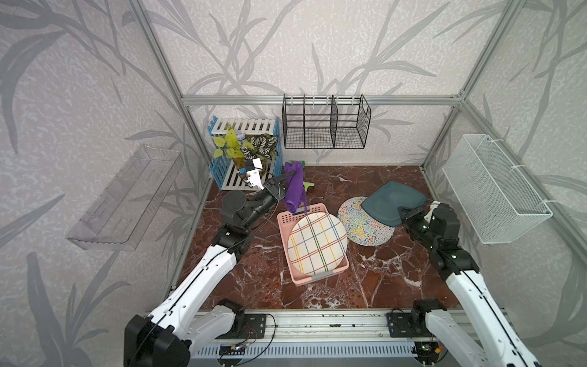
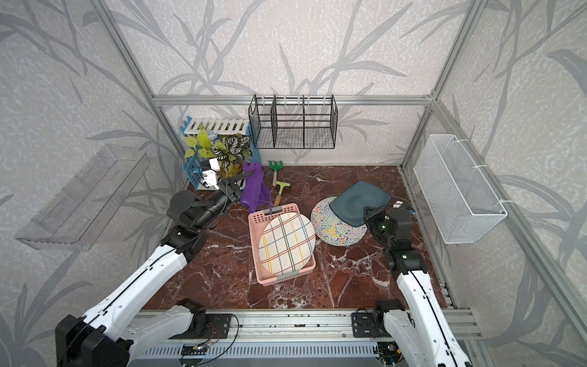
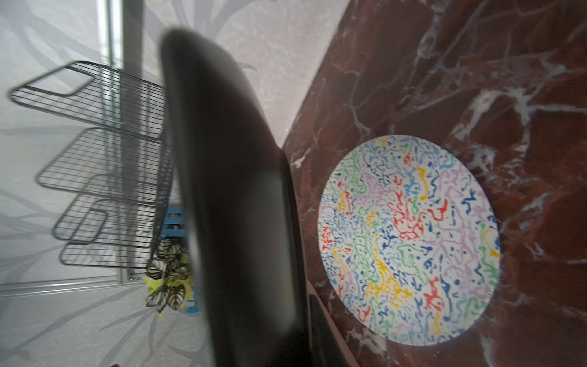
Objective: Wipe the wet plate dry
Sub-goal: Place the plate on the plate.
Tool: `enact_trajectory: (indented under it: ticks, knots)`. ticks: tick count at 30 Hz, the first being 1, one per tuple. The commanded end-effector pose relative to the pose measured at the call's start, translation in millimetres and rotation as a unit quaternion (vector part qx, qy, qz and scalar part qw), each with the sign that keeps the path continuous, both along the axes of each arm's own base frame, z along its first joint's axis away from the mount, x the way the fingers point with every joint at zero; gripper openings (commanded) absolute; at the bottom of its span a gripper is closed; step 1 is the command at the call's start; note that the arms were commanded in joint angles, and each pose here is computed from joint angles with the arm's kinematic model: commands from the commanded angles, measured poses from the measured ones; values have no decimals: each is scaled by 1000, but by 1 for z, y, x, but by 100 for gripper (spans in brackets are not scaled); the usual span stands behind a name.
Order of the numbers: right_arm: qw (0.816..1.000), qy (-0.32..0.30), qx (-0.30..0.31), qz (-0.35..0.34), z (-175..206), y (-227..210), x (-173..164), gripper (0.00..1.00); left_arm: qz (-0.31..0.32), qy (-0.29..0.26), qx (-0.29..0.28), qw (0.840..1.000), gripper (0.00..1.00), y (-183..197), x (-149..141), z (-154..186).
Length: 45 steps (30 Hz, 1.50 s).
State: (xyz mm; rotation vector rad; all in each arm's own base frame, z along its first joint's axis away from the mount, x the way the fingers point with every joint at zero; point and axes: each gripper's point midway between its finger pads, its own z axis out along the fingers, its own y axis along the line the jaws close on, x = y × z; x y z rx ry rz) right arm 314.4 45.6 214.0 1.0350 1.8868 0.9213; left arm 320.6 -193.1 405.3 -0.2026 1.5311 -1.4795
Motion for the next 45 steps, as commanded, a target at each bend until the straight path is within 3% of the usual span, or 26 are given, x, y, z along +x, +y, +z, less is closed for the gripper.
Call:
enact_trajectory:
  ticks: [1, 7, 11, 26, 35, 41, 45]
  knots:
    - [994, -91, 1, 61, 40, 20, 23, 0, -6, -23, 5, 1000, 0, 1, -6, 7]
    - [991, -54, 8, 121, 1, 41, 57, 0, -7, -11, 6, 1000, 0, 1, -6, -2]
    - [992, -30, -1, 121, -25, 40, 72, 0, -6, -11, 7, 1000, 0, 2, -8, -2]
    - [988, 30, -31, 151, -97, 43, 86, 1, -5, -8, 13, 1000, 0, 3, -9, -7]
    - [982, 106, -58, 146, -135, 34, 69, 36, 4, -2, 33, 999, 0, 5, -9, -14]
    - [974, 131, -105, 151, -136, 24, 54, 42, 33, 5, 91, 995, 0, 16, -11, -32]
    - [966, 144, -162, 141, -126, 6, 45, 64, 88, 39, 150, 984, 0, 36, -8, -60]
